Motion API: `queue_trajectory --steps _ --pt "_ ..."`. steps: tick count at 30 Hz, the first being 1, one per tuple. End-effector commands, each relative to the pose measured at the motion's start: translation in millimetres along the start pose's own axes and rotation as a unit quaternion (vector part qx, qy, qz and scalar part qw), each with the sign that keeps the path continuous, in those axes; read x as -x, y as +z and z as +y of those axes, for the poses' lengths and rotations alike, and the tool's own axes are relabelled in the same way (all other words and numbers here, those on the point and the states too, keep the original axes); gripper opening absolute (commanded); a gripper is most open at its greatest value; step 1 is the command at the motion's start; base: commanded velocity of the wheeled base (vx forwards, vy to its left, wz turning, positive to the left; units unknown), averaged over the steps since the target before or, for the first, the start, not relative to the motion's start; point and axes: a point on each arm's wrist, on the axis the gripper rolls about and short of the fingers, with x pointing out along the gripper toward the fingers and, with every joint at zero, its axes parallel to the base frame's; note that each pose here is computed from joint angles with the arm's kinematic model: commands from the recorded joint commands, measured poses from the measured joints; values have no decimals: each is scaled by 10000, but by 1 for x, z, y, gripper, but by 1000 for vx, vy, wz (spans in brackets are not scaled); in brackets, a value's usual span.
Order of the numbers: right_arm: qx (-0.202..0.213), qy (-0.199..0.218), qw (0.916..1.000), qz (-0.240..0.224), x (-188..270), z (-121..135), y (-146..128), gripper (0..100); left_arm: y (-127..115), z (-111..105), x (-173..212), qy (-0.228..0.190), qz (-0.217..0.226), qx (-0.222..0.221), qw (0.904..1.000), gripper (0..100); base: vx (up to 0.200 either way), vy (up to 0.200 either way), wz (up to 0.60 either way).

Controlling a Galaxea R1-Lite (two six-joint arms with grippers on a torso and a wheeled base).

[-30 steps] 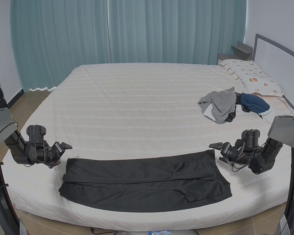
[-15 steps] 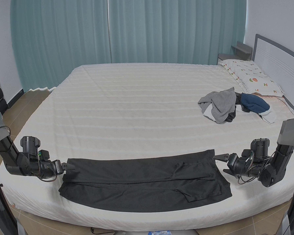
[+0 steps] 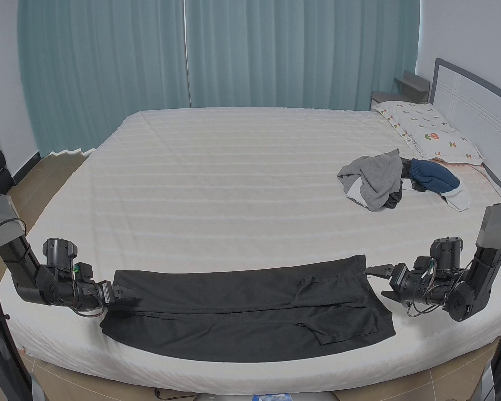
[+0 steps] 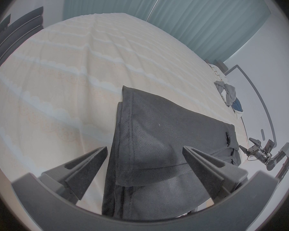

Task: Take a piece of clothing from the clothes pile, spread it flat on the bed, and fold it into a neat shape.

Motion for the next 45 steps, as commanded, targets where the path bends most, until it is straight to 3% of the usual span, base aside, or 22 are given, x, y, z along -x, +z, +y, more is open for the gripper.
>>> queue_trajectory --steps 1,2,3,35,45 --pt "17 42 10000 -35 0 1 1 100 -5 0 -5 -11 78 -2 10000 100 0 0 0" --pt "17 42 10000 -35 0 1 1 100 -5 0 -5 -11 78 -2 10000 100 0 0 0" --pt "21 64 10000 -65 0 0 0 100 -6 1 -7 -10 66 -14 10000 0 0 0 0" --pt "16 140 9999 -89 2 -1 1 100 -2 -6 -2 -80 -70 -67 9999 0 0 0 0" --pt "26 154 9998 -93 2 0 1 100 -1 -7 -2 -91 -100 -27 9999 0 -120 0 0"
